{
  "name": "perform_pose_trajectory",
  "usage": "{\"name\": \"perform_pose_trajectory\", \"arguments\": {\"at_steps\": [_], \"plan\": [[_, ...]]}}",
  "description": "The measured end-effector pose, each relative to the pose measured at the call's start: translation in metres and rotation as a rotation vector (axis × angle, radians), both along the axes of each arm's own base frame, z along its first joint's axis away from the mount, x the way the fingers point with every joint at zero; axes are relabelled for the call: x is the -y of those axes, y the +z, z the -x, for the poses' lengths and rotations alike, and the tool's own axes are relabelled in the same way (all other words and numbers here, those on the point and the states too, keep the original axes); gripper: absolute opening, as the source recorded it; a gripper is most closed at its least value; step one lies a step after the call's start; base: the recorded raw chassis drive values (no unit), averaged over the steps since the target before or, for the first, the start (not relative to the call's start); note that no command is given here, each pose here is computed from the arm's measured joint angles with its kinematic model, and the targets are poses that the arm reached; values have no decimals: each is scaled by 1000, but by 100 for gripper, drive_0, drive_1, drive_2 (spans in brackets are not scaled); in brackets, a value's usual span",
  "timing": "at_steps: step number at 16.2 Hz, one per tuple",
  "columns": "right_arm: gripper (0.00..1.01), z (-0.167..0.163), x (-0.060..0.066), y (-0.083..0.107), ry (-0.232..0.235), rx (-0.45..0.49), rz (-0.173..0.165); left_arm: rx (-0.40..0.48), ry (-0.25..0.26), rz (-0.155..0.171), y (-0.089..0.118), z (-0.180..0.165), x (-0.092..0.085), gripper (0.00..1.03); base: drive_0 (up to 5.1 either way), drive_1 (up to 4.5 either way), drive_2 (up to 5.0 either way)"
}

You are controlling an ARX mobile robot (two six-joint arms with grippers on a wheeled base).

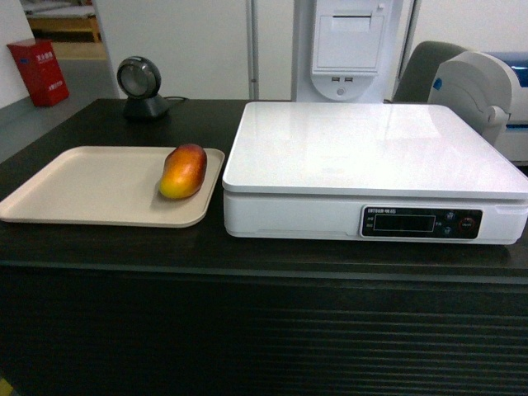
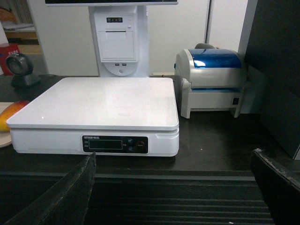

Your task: Place dark red mango on scale at checkout

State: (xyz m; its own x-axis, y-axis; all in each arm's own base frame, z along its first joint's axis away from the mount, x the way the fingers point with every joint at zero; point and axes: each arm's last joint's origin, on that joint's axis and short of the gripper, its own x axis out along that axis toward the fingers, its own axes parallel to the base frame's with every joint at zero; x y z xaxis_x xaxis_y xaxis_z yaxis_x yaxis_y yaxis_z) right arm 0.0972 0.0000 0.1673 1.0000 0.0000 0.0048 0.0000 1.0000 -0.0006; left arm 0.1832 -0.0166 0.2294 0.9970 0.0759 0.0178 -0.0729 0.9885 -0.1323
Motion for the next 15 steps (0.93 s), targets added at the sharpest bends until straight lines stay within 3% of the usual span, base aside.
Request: {"name": "perform_pose_trajectory", "arguments": {"at_steps": [2, 6, 9, 13, 15], "plan": [[98, 0, 0, 0, 0, 0, 0, -20, -95, -5, 11, -54, -3, 98, 0, 0, 0], [98, 0, 0, 0, 0, 0, 0, -274, -268, -20, -22, -159, 29, 98, 0, 0, 0], [98, 0, 0, 0, 0, 0, 0, -379, -320, -38, -38, -215, 51, 98, 0, 0, 0], [98, 0, 0, 0, 0, 0, 0, -491, -328, -41, -66, -265, 59, 98, 0, 0, 0], [98, 0, 0, 0, 0, 0, 0, -527, -345, -36, -71, -281, 60, 98, 0, 0, 0]]}}
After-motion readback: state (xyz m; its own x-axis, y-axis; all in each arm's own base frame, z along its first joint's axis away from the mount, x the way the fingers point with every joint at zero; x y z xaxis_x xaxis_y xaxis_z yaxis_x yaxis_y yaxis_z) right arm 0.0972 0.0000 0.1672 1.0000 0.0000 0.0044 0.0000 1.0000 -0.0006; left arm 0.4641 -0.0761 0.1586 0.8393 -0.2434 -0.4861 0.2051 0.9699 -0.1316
